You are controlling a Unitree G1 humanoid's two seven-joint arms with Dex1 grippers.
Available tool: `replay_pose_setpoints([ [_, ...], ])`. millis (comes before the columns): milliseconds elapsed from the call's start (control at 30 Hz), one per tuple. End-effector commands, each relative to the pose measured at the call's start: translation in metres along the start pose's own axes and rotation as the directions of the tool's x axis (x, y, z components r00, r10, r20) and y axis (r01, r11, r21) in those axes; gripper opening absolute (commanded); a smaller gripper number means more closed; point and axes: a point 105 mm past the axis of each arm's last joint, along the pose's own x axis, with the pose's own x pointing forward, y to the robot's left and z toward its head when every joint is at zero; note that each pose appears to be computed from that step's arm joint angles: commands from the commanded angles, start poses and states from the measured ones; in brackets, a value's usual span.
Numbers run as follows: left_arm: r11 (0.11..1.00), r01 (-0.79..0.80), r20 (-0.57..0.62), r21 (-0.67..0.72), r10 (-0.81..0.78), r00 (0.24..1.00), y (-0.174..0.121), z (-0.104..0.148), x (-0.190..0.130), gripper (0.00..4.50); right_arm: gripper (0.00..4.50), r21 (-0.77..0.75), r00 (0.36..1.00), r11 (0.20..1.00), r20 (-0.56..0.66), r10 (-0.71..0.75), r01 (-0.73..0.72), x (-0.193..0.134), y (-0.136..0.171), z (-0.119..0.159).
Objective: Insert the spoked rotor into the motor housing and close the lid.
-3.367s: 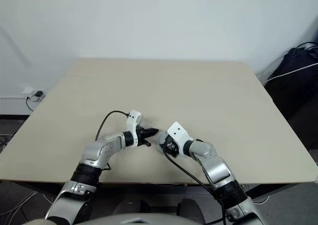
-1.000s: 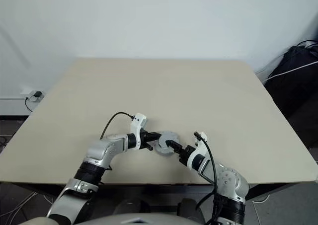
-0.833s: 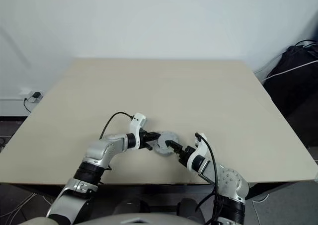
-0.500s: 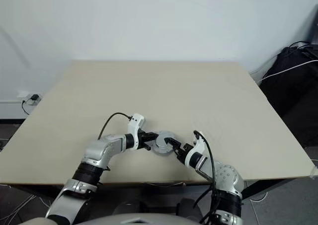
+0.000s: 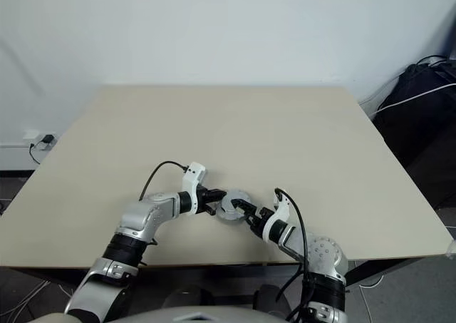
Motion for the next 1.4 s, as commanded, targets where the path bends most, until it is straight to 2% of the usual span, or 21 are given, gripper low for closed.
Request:
replay_pose_setpoints([
  [33,0.999,0.038,-0.015,0.012,-0.038,0.999,-0.011,-0.003,0.005,0.0,4.49,0.022,0.998,0.998,-0.017,0.057,-0.057,0.017,0.018,-0.009],
  [100,0.999,0.038,-0.015,0.012,-0.038,0.999,-0.011,-0.003,0.005,0.0,4.49,0.012,0.999,0.999,-0.02,0.03,-0.029,0.018,0.015,-0.011],
  [133,0.999,0.038,-0.015,0.013,-0.038,0.999,-0.011,-0.003,0.006,0.0,4.31,0.012,1.0,1.0,-0.019,0.025,-0.024,0.019,0.015,-0.011],
  [233,0.999,0.039,-0.013,0.012,-0.038,0.999,-0.011,-0.003,0.006,0.0,3.63,0.009,0.999,0.999,-0.027,0.04,-0.04,0.017,0.017,-0.013],
  [367,0.999,0.036,-0.013,0.009,-0.036,0.999,-0.011,-0.005,0.005,0.0,2.34,-0.004,0.998,0.998,-0.035,0.061,-0.061,0.012,0.024,-0.014],
  [400,0.999,0.035,-0.012,0.008,-0.035,0.999,-0.011,-0.005,0.005,0.0,2.27,-0.005,0.997,0.998,-0.035,0.063,-0.063,0.011,0.025,-0.014],
  [700,0.999,0.025,0.039,0.029,-0.026,0.999,-0.011,0.002,-0.001,0.0,2.21,-0.014,0.996,0.997,-0.047,0.078,-0.078,0.007,0.033,-0.017],
  [867,0.999,-0.002,0.261,0.048,-0.01,0.965,-0.018,0.036,-0.02,0.0,2.19,0.008,0.998,0.998,-0.002,0.064,-0.064,0.005,0.029,-0.012],
  [967,0.999,-0.039,0.436,-0.028,0.047,0.899,-0.019,0.054,-0.045,0.0,2.18,0.03,0.997,0.997,0.049,0.064,-0.066,0.002,0.027,-0.005],
  [1067,0.985,-0.007,0.544,-0.173,0.102,0.833,-0.022,0.056,-0.07,0.0,2.16,0.048,0.994,0.996,0.086,0.069,-0.073,0.0,0.027,0.0],
  [1133,0.966,0.063,0.576,-0.251,0.097,0.812,-0.029,0.048,-0.083,0.0,2.16,0.063,0.99,0.994,0.113,0.082,-0.089,-0.002,0.028,0.003],
  [1200,0.914,0.164,0.585,-0.371,0.092,0.806,-0.039,0.028,-0.093,0.0,2.16,0.076,0.985,0.99,0.136,0.111,-0.122,-0.002,0.033,0.006],
  [1367,0.734,0.253,0.548,-0.63,0.189,0.815,-0.044,-0.016,-0.099,0.0,2.15,0.084,0.975,0.98,0.144,0.168,-0.181,-0.001,0.046,0.007],
  [1400,0.672,0.258,0.536,-0.694,0.244,0.808,-0.04,-0.025,-0.1,0.0,2.15,0.084,0.975,0.979,0.14,0.173,-0.185,-0.001,0.048,0.007],
])
